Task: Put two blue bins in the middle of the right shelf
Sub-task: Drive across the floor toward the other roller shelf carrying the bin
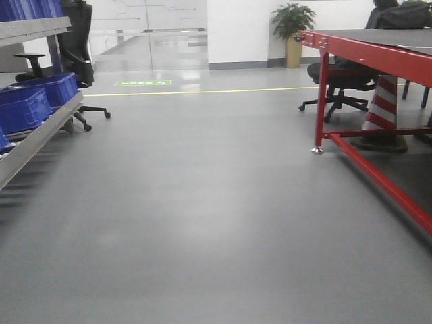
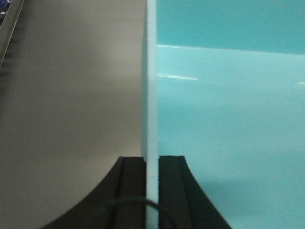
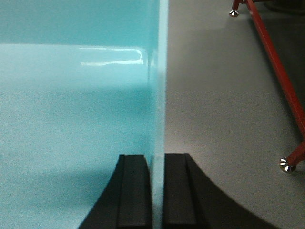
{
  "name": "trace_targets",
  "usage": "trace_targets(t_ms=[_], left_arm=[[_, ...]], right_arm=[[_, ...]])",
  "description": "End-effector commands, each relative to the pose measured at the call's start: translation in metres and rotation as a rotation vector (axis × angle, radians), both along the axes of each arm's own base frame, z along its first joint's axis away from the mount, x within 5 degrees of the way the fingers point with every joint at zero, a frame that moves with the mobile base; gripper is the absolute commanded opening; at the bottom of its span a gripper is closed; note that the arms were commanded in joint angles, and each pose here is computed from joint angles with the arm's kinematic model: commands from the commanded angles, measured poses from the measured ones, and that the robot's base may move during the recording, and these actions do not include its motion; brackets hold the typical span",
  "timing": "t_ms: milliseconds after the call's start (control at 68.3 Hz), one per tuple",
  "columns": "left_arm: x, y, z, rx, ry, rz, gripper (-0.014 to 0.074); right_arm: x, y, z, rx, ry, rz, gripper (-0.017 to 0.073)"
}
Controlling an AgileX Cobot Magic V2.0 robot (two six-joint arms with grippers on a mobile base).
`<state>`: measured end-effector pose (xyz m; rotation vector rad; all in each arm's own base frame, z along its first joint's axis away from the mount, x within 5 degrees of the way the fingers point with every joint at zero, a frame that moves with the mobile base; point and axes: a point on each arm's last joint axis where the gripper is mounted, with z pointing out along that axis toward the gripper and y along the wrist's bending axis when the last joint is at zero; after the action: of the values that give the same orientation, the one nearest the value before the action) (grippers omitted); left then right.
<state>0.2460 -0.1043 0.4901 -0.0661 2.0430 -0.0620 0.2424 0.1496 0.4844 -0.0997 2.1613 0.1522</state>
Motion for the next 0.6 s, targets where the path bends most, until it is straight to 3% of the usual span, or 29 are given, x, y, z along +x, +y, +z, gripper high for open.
trace_targets(t_ms=[0,585], left_arm=[[-0.005,0.000,0.012,-0.023,-0.068,-0.021,-0.0111],[0.011,-0.011,0.001,-0.006,-0.053,-0.036,-0.0111]], right_arm=[[0.000,-0.004,0.008,-0.010,-0.055,-0.007,-0.0162],[0.000,-0.003,0.008,-0.007,-0.060,-0.003,-0.0162]])
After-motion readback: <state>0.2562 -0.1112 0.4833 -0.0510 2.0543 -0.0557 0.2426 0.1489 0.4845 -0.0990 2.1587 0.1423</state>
